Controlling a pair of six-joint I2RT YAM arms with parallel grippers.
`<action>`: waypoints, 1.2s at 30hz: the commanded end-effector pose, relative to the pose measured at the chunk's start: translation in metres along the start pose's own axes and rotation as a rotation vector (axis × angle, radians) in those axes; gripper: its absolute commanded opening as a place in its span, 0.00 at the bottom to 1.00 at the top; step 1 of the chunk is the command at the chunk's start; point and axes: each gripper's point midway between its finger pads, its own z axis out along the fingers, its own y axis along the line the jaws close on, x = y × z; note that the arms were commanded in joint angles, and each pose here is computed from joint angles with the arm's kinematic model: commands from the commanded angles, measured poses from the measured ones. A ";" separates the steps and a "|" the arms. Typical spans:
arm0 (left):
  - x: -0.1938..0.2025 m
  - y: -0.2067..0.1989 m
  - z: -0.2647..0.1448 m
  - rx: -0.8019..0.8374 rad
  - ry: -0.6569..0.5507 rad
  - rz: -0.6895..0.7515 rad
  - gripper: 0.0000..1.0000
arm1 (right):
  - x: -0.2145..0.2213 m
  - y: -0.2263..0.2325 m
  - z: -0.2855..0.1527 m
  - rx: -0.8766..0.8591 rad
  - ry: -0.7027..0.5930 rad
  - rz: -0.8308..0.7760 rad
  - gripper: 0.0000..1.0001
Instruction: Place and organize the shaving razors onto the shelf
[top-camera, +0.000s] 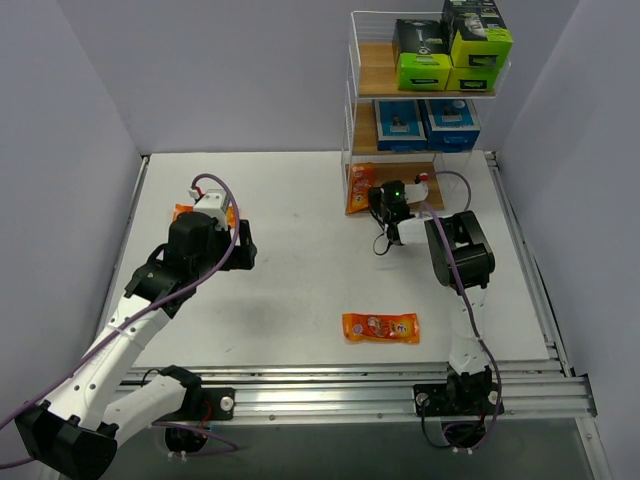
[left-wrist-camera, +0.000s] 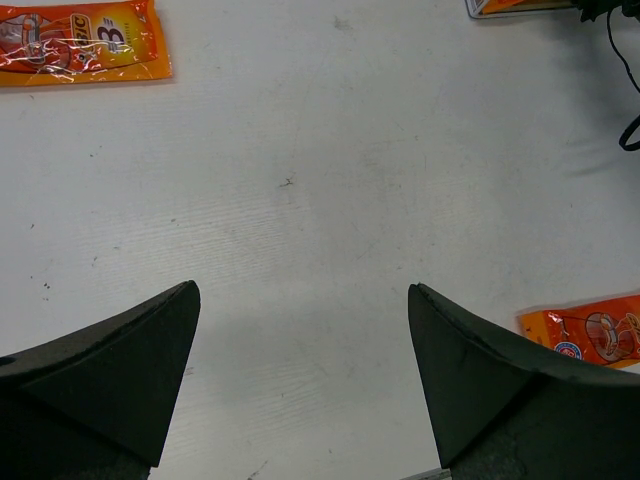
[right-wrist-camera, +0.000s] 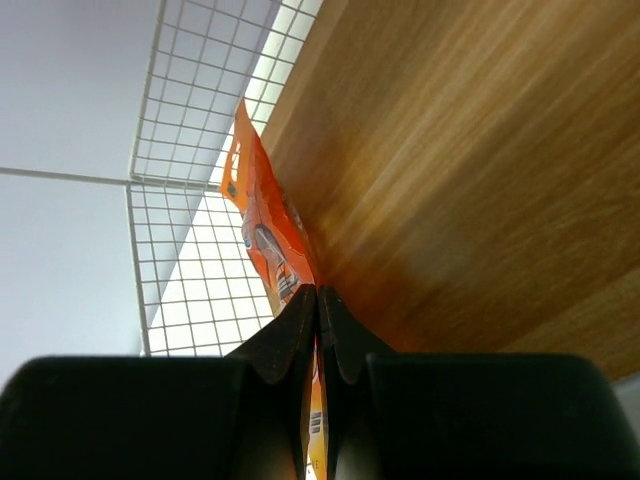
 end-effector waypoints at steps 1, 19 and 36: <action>-0.013 -0.006 -0.002 0.024 -0.038 0.007 0.94 | -0.014 0.018 0.008 -0.040 -0.040 0.011 0.01; -0.013 -0.003 -0.002 0.011 -0.035 0.017 0.94 | -0.031 0.009 -0.006 -0.003 -0.039 -0.022 0.35; -0.013 0.009 -0.002 -0.050 -0.035 0.035 0.94 | -0.042 -0.017 -0.087 0.024 0.015 -0.085 0.51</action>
